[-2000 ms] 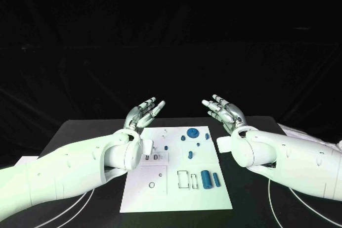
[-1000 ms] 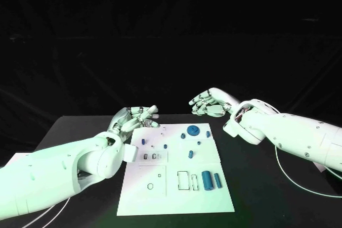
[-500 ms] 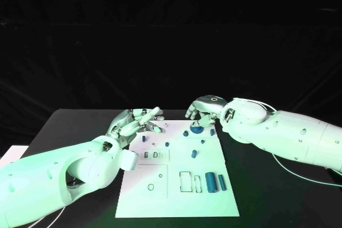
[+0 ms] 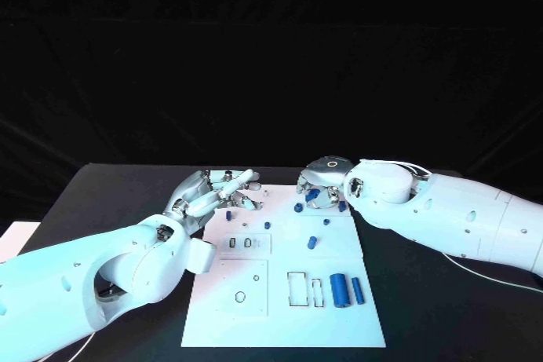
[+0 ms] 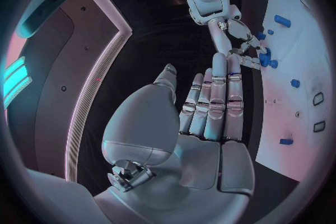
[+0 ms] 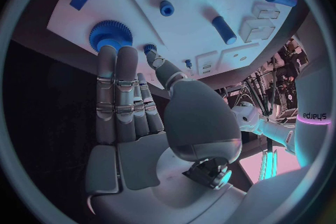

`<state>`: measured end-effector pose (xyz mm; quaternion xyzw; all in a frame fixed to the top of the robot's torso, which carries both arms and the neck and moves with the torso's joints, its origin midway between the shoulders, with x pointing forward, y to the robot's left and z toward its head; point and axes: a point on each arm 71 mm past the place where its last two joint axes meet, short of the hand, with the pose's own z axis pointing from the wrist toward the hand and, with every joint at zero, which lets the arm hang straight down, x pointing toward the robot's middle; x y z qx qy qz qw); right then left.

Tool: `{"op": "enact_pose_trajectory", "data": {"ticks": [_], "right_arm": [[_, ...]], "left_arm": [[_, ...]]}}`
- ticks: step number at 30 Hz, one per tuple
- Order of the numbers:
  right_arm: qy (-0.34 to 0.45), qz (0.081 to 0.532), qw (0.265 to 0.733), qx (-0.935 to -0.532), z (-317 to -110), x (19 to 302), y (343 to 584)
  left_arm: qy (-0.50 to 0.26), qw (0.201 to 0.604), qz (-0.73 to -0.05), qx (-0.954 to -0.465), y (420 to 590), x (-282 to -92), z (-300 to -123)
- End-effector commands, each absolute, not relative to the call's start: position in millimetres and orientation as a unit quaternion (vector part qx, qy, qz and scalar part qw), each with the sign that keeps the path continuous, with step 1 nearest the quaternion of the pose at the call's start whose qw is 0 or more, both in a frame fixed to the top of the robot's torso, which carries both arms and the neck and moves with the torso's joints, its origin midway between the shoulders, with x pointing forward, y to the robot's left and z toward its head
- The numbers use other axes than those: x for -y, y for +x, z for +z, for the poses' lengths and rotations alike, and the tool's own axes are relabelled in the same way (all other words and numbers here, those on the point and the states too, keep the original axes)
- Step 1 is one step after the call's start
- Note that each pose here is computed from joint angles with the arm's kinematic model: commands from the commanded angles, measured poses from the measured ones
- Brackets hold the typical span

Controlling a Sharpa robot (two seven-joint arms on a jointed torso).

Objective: Assemble the parts on the task board

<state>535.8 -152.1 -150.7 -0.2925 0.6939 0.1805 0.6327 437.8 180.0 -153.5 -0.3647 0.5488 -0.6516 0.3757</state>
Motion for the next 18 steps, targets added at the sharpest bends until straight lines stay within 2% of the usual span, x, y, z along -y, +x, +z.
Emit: {"op": "enact_pose_trajectory", "data": {"ticks": [1,18], "right_arm": [[-0.308,0.166,0.622,-0.701,-152.0,151.0,535.0],[-0.315,0.178,0.614,-0.701,-152.7,143.4,535.7]], "left_arm": [[-0.366,0.368,-0.656,-0.548,439.1,-180.9,-152.4],[-0.383,0.352,-0.651,-0.553,442.6,-180.7,-155.2]]}}
